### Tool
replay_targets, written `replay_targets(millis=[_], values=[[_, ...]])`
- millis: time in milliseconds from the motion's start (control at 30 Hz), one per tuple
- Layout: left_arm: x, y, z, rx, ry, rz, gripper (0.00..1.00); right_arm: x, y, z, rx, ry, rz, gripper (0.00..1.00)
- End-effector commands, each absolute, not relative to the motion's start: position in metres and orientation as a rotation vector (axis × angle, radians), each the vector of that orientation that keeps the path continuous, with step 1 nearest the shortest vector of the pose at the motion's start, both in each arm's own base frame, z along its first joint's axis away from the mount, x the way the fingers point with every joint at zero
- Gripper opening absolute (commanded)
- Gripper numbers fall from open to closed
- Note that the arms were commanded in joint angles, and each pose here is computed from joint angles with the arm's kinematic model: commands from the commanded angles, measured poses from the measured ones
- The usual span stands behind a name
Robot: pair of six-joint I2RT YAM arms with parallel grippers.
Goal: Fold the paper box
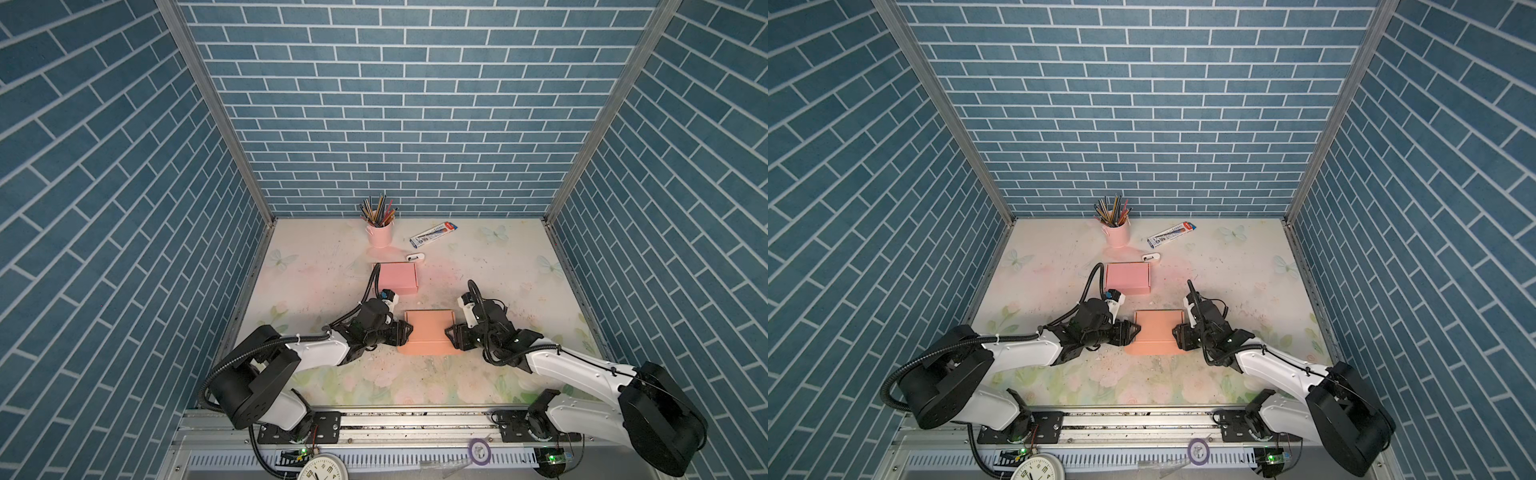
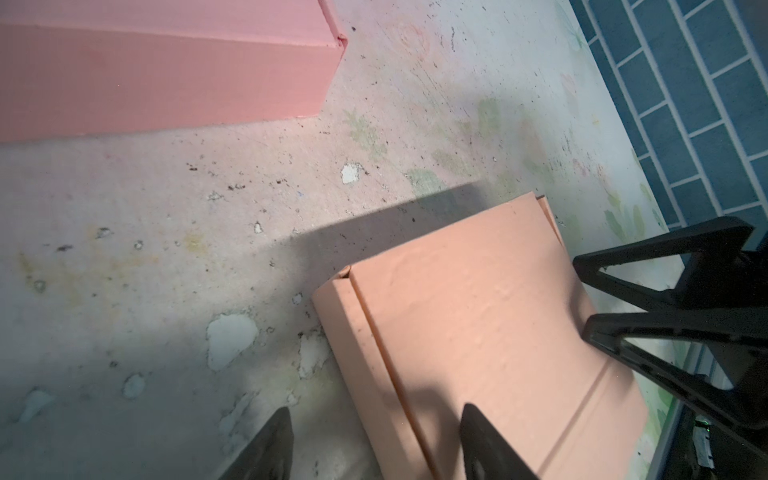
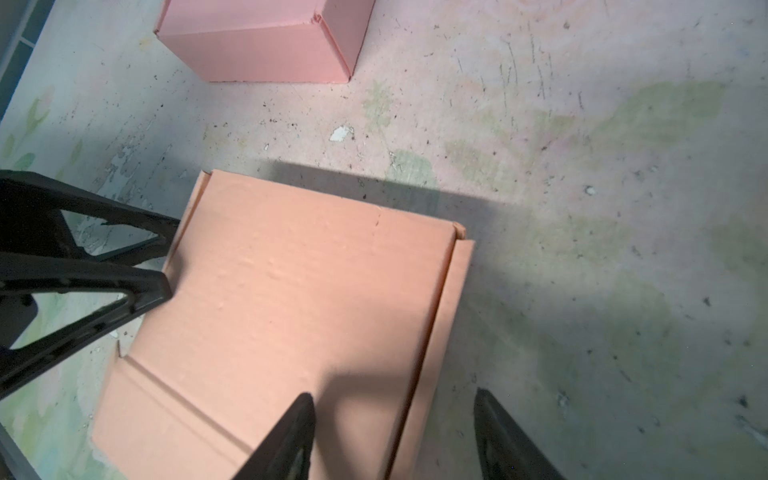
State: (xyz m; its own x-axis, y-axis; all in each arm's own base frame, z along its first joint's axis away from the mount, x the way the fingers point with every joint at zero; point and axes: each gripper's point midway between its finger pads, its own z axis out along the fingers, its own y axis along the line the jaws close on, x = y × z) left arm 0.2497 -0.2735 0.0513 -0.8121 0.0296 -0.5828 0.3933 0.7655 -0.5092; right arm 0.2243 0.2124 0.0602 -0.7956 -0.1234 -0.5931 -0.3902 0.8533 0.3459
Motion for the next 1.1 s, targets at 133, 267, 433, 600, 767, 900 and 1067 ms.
replay_targets(millis=[133,267,433,600,767,900,1067], values=[[0.244,-0.269,0.038,0.313,2.431,-0.828,0.64,0.222,0.209,0.047,-0.351,2.491,0.609,0.61],[0.243,-0.269,0.034,0.314,2.437,-0.812,0.63,0.221,0.208,0.045,-0.352,2.497,0.602,0.61],[0.244,-0.268,0.033,0.313,2.439,-0.805,0.63,0.221,0.208,0.046,-0.353,2.499,0.603,0.60],[0.245,-0.271,0.038,0.317,2.429,-0.807,0.63,0.222,0.209,0.055,-0.350,2.483,0.613,0.60],[0.248,-0.269,0.047,0.310,2.409,-0.803,0.64,0.222,0.207,0.071,-0.342,2.455,0.615,0.60],[0.245,-0.271,0.054,0.327,2.396,-0.807,0.68,0.219,0.204,0.076,-0.341,2.437,0.621,0.61],[0.238,-0.268,0.065,0.347,2.376,-0.755,0.71,0.212,0.202,0.077,-0.335,2.448,0.624,0.61]])
